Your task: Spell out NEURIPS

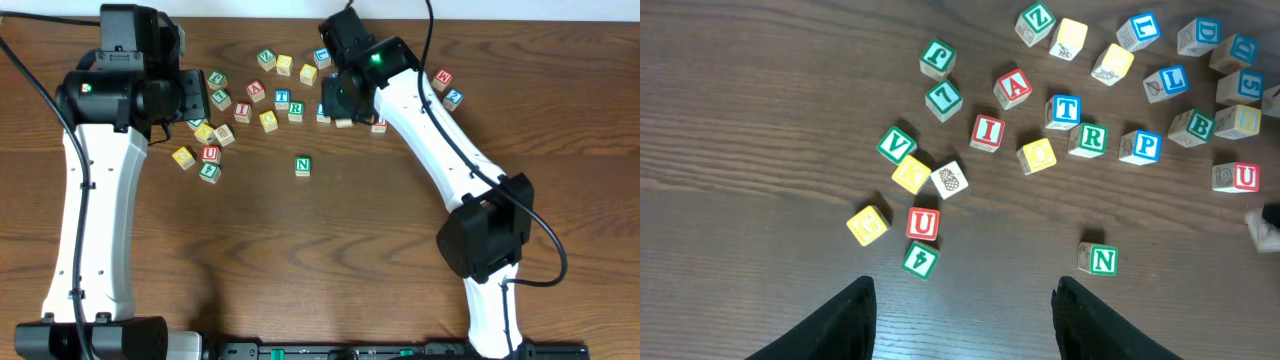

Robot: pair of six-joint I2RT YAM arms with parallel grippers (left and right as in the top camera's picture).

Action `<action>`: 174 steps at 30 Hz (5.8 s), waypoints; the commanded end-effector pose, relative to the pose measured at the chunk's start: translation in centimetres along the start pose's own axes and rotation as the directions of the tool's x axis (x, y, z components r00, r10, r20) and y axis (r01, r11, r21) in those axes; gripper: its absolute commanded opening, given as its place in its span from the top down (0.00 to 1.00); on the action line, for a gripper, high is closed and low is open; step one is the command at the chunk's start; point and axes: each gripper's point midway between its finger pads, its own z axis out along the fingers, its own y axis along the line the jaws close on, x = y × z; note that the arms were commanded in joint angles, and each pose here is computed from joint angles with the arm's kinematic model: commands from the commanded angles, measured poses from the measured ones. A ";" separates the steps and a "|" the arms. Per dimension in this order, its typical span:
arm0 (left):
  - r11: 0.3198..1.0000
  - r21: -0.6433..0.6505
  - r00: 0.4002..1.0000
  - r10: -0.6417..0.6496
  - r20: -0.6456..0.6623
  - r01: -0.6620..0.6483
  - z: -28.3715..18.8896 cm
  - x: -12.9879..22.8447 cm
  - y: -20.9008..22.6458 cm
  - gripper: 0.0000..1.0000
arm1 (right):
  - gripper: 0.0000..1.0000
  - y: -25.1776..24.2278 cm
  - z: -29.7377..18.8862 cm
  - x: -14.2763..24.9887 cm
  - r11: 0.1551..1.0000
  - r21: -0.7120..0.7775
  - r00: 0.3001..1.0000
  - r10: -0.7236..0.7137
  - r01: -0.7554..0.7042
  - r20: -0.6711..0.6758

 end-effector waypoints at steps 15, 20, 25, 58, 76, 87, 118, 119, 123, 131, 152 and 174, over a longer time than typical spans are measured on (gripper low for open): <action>1.000 -0.008 1.000 -0.004 0.006 0.005 -0.3 -0.1 0.1 0.44 | 0.74 2.2 8.2 7.6 1.000 -0.022 0.979 -0.020 0.016 -0.201; 1.000 -0.008 1.000 -0.004 0.006 0.005 -0.3 -0.1 0.1 0.44 | 0.75 2.0 9.9 8.4 1.000 -0.024 0.980 -0.017 0.012 -0.196; 1.000 -0.008 1.000 -0.004 0.006 0.005 -0.3 -0.1 0.1 0.44 | 0.74 2.0 10.6 8.6 0.999 -0.029 0.982 -0.020 0.015 -0.190; 1.000 -0.008 1.000 -0.004 0.006 0.005 -0.3 -0.1 0.1 0.44 | 0.69 2.2 11.5 9.0 1.000 -0.027 0.980 -0.020 0.014 -0.197; 1.000 -0.008 1.000 -0.004 0.006 0.005 -0.3 -0.1 0.1 0.44 | 0.65 2.7 9.3 7.3 0.995 -0.095 0.986 0.002 -0.018 -0.167; 1.000 -0.008 1.000 -0.004 0.006 0.005 -0.3 -0.1 0.1 0.44 | 0.60 0.5 4.8 5.9 0.995 -0.093 0.990 0.026 -0.039 -0.139; 1.000 -0.008 1.000 -0.005 0.005 0.005 -0.2 -0.1 0.1 0.44 | 0.75 -1.3 10.3 10.0 0.992 -0.035 0.975 0.109 -0.118 -0.193; 1.000 -0.008 1.000 -0.004 0.006 0.005 -0.2 -0.1 0.1 0.44 | 0.75 -1.3 10.3 10.1 0.992 -0.035 0.975 0.110 -0.119 -0.194; 1.000 -0.008 1.000 -0.004 0.006 0.005 -0.3 -0.1 0.1 0.44 | 0.75 -1.0 10.3 10.4 0.991 -0.037 0.971 0.120 -0.130 -0.205; 1.000 -0.008 1.000 -0.004 0.006 0.005 -0.3 -0.1 0.1 0.44 | 0.74 -0.4 10.3 10.5 0.989 -0.045 0.971 0.126 -0.138 -0.202; 1.000 -0.008 1.000 -0.004 0.006 0.005 -0.3 -0.1 0.1 0.44 | 0.75 0.7 10.5 9.1 0.988 -0.092 0.983 0.106 -0.121 -0.147; 1.000 -0.008 1.000 -0.004 0.006 0.005 -0.3 -0.1 0.1 0.44 | 0.64 2.0 7.0 10.6 0.984 -0.179 0.977 -0.028 -0.011 -0.212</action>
